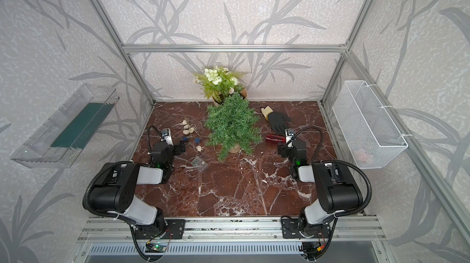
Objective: Remove string lights from the small christmas tree
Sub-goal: Reset both arms
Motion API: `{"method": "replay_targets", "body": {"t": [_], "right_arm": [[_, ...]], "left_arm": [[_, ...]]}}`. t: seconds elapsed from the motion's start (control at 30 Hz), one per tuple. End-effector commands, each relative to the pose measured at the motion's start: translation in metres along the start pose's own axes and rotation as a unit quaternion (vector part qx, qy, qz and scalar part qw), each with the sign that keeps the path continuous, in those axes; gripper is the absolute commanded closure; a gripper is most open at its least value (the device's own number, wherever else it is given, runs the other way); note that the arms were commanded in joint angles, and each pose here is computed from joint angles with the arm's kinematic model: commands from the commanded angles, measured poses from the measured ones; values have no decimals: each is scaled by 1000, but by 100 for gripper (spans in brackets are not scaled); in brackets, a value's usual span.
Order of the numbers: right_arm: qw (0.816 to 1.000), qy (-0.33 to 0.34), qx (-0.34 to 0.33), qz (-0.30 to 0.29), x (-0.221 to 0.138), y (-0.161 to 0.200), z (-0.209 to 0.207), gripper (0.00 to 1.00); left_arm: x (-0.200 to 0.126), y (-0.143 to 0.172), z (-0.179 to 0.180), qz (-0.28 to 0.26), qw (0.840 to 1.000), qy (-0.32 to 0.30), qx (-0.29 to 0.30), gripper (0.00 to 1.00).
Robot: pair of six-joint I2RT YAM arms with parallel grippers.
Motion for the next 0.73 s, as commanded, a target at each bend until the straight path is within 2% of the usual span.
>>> {"method": "replay_targets", "body": {"t": [0.0, 0.7], "right_arm": [[1000, 1, -4, -20, -1, -12, 1, 17], [1000, 2, -4, -21, -1, -12, 1, 17]], "left_arm": [[3, -3, 3, 2, 1000, -15, -7, 1], [4, -3, 3, 1, 1000, -9, -7, 1]]}}
Point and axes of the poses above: each gripper's point midway between its finger pads, its own x axis out along the fingers, its own z axis along the line the jaws close on, y = z × x, the point moved 6 cm from there along -x, back along the fingers, and after that the axes turned 2 degrees about x, right-handed, at the moved point
